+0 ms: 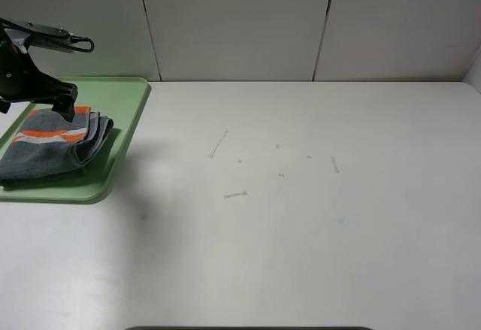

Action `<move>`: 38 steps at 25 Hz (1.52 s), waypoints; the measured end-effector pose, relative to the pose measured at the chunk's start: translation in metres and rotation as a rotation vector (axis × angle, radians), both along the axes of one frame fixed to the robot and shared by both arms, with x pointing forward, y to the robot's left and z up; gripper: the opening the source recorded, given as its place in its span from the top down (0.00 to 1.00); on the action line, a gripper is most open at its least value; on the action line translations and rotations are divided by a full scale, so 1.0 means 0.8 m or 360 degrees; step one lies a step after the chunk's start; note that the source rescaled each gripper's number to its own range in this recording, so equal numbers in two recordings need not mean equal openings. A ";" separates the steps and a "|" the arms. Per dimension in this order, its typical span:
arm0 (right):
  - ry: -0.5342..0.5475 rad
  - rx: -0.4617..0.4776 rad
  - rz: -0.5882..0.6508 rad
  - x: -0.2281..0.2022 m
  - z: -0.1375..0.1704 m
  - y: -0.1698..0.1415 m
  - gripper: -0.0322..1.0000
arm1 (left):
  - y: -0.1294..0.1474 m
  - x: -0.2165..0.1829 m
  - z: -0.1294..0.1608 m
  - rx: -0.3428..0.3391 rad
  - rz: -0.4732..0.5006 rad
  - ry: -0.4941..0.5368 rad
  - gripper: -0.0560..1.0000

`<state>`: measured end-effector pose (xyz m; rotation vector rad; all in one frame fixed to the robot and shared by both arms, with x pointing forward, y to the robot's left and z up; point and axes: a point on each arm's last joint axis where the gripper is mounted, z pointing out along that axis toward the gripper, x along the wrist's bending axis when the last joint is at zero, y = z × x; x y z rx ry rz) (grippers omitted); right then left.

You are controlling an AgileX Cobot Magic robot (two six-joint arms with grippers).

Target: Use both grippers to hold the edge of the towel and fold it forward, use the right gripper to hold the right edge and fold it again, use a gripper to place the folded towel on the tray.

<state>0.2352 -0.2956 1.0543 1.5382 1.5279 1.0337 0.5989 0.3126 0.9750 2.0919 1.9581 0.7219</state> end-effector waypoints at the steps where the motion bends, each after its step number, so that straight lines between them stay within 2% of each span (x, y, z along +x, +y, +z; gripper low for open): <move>1: 0.0000 0.0000 0.0000 0.000 0.000 0.000 0.00 | 0.000 0.000 0.000 0.0001 -0.0002 0.0000 0.00; 6: 0.0000 0.0000 0.0000 0.000 0.000 0.000 0.00 | 0.000 -0.003 0.004 0.0007 0.0005 0.0016 0.00; 12: 0.0000 0.0000 0.0000 0.000 0.000 0.000 0.00 | -0.008 -0.021 0.043 0.0006 -0.0018 -0.0032 0.00; 17: -0.0001 0.0000 0.0000 0.000 0.000 0.000 0.00 | -0.014 -0.044 0.071 -0.0095 0.0014 -0.0024 0.00; 26: -0.0001 0.0000 0.0000 0.000 0.000 0.000 0.00 | -0.017 -0.122 0.108 -0.0228 0.0047 -0.0160 0.00; 34: -0.0001 0.0000 0.0000 0.000 0.000 0.000 0.00 | -0.022 -0.193 0.117 -0.0394 0.0084 -0.0275 0.00; 38: -0.0001 0.0000 0.0000 0.000 0.000 0.000 0.00 | -0.023 -0.225 0.108 -0.0455 0.0104 -0.0259 0.00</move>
